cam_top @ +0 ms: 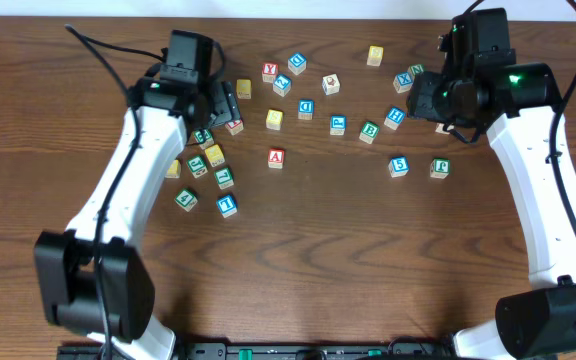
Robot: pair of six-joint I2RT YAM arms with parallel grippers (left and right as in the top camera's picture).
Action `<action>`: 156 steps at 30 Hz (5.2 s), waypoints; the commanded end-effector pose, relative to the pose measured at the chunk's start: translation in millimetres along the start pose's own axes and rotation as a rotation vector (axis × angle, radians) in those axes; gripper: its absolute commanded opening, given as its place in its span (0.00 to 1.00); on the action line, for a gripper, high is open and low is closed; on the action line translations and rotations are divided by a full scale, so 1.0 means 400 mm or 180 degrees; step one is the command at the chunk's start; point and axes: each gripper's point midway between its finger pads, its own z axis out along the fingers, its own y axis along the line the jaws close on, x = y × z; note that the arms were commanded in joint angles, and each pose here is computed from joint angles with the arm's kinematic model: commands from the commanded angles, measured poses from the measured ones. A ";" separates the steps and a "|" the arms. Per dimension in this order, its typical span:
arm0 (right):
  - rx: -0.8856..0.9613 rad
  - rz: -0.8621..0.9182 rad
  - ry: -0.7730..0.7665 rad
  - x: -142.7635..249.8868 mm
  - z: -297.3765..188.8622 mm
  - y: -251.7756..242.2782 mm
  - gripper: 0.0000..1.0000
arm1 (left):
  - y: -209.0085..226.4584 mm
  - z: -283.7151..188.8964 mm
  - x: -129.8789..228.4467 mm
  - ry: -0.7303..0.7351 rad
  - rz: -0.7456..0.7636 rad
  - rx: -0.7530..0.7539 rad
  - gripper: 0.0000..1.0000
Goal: Spell out AI2
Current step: 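Retract the right arm and reach the left gripper toward the blocks, then grasp the red-lettered I block with the left gripper, then carry the I block with the left gripper beside the A block, then lower the I block right of the A block and release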
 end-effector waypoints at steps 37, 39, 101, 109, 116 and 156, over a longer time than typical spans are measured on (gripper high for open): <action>0.0132 -0.0037 0.0089 0.028 -0.026 -0.023 0.60 | -0.032 0.304 0.076 0.0092 -0.0411 -0.0439 0.66; 0.0148 -0.0037 0.0084 0.028 -0.026 -0.025 0.60 | -0.036 0.306 0.070 0.0064 -0.0399 -0.0416 0.66; 0.0248 -0.0038 0.0056 0.024 -0.026 -0.039 0.62 | -0.151 -0.002 0.148 0.0342 0.0347 0.0056 0.33; 0.0361 -0.0017 -0.0089 -0.003 -0.028 -0.058 0.63 | -0.270 -0.026 0.275 0.0539 0.0805 0.0246 0.32; 0.0378 0.0048 -0.0148 -0.019 -0.029 -0.077 0.65 | -0.315 0.006 0.348 0.0653 0.1041 0.0221 0.33; 0.0401 0.0078 -0.0127 -0.017 -0.030 -0.089 0.66 | -0.301 0.229 0.343 0.0445 0.1155 -0.0127 0.32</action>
